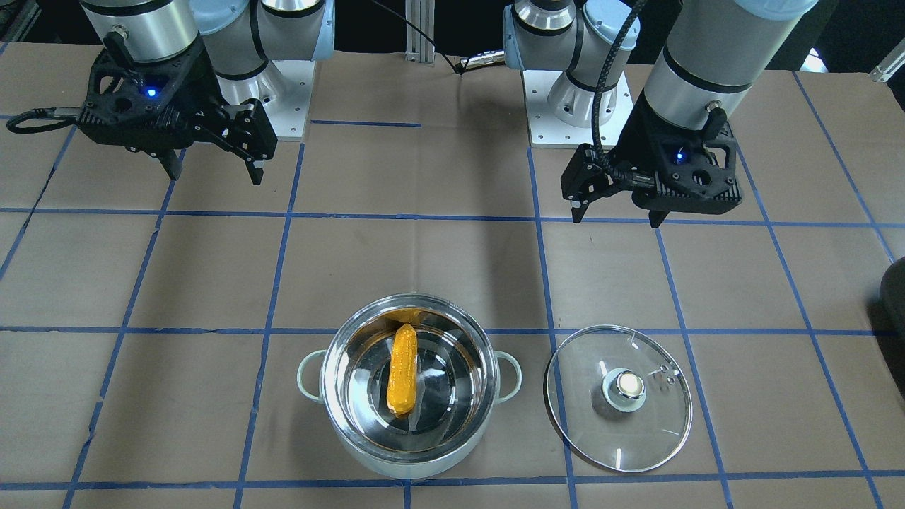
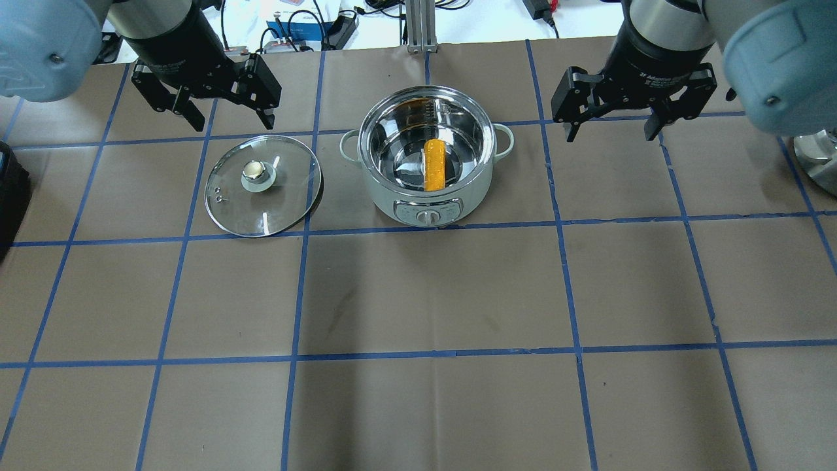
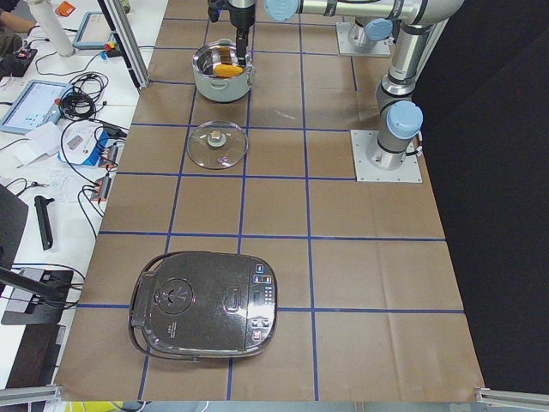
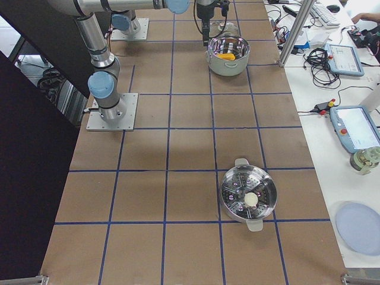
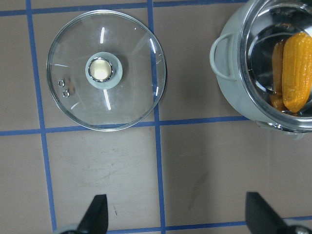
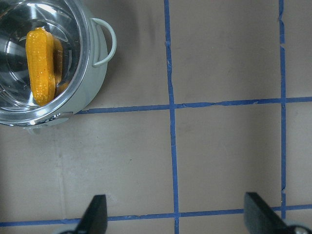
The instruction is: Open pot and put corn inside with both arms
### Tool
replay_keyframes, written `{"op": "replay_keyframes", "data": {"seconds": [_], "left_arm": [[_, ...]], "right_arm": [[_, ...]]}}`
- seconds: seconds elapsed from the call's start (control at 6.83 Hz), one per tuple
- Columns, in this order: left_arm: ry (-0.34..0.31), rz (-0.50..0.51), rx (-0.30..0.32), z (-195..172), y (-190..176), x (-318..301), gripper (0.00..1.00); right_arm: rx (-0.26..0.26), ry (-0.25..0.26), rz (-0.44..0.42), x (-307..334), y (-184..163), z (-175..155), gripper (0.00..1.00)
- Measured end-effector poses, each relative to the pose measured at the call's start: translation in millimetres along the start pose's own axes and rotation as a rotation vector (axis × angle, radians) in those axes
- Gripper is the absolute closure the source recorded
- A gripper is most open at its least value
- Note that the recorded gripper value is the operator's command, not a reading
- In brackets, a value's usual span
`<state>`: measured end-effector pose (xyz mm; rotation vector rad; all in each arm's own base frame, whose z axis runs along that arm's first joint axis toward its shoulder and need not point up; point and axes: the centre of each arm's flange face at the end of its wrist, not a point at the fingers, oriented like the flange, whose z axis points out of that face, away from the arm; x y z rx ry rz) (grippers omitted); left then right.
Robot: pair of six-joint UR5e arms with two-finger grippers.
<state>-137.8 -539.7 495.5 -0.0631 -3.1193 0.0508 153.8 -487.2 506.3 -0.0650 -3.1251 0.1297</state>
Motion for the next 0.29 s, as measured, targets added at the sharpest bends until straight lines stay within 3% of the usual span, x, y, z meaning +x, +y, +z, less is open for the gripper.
{"op": "replay_keyframes", "data": {"seconds": [0.29], "left_arm": [[-0.003,-0.002,-0.003,-1.1,12.5,-0.3,0.00]], "right_arm": [[-0.001,0.005,0.001,0.9,-0.3,0.0,0.00]]}}
